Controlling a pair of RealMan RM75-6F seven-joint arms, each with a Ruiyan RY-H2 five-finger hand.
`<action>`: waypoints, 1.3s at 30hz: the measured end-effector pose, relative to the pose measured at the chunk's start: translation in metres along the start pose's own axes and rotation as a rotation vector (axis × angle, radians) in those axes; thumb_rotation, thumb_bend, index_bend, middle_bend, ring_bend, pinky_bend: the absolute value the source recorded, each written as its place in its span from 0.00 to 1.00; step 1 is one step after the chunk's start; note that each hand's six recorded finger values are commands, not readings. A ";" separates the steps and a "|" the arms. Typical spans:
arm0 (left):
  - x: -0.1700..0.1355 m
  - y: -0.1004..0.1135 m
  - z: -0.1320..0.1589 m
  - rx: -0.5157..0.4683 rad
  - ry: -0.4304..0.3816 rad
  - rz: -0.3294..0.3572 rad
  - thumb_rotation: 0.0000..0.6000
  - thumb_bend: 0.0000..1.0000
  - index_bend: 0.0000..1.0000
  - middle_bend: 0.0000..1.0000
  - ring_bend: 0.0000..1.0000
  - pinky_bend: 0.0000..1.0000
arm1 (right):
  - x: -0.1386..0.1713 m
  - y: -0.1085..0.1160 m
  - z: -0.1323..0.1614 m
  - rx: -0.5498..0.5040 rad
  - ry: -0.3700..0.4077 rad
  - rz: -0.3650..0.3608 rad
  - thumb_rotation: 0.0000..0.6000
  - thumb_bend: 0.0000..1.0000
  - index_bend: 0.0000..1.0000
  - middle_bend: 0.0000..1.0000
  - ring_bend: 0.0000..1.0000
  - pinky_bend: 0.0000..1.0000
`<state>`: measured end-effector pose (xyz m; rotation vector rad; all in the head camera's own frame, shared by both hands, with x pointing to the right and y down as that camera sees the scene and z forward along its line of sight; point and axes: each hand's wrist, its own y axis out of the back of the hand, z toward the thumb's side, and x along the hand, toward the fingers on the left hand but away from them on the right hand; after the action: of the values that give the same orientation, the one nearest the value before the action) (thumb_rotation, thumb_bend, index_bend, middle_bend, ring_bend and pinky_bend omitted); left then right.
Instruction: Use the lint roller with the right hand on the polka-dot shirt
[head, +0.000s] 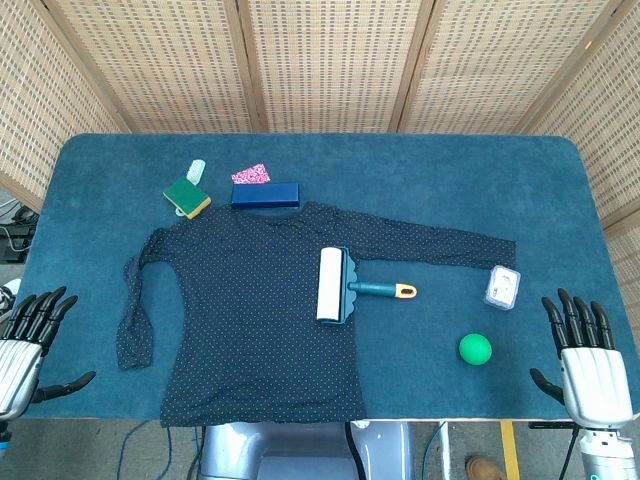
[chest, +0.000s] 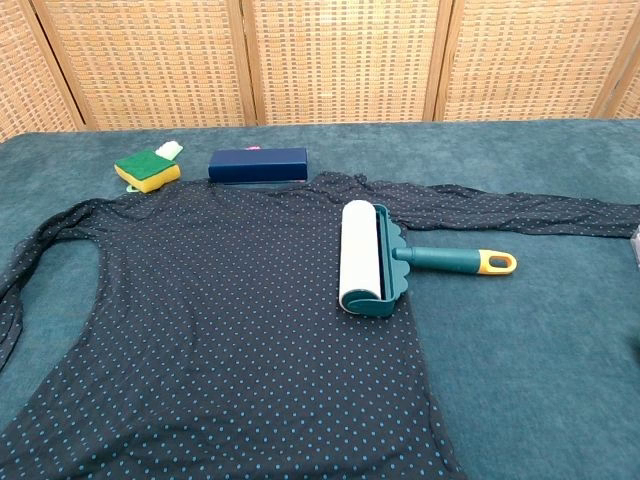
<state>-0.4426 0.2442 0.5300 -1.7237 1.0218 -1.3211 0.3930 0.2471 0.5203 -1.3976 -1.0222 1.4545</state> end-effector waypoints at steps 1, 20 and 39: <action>0.000 0.000 0.000 0.000 0.000 0.001 1.00 0.00 0.00 0.00 0.00 0.00 | 0.000 0.000 0.000 0.001 0.002 0.001 1.00 0.00 0.00 0.00 0.00 0.00; 0.017 -0.009 0.000 -0.003 0.014 -0.018 1.00 0.00 0.00 0.00 0.00 0.00 | -0.057 -0.010 0.042 0.018 0.148 0.092 1.00 0.00 0.00 0.89 0.97 1.00; 0.038 -0.018 -0.017 -0.019 0.087 -0.066 1.00 0.00 0.00 0.00 0.00 0.00 | -0.203 -0.093 0.198 -0.047 0.238 0.432 1.00 0.00 0.18 1.00 1.00 1.00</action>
<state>-0.4505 0.2160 0.5650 -1.7403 1.0374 -1.4435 0.2012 0.0821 0.6786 -1.8575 -0.6309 1.5215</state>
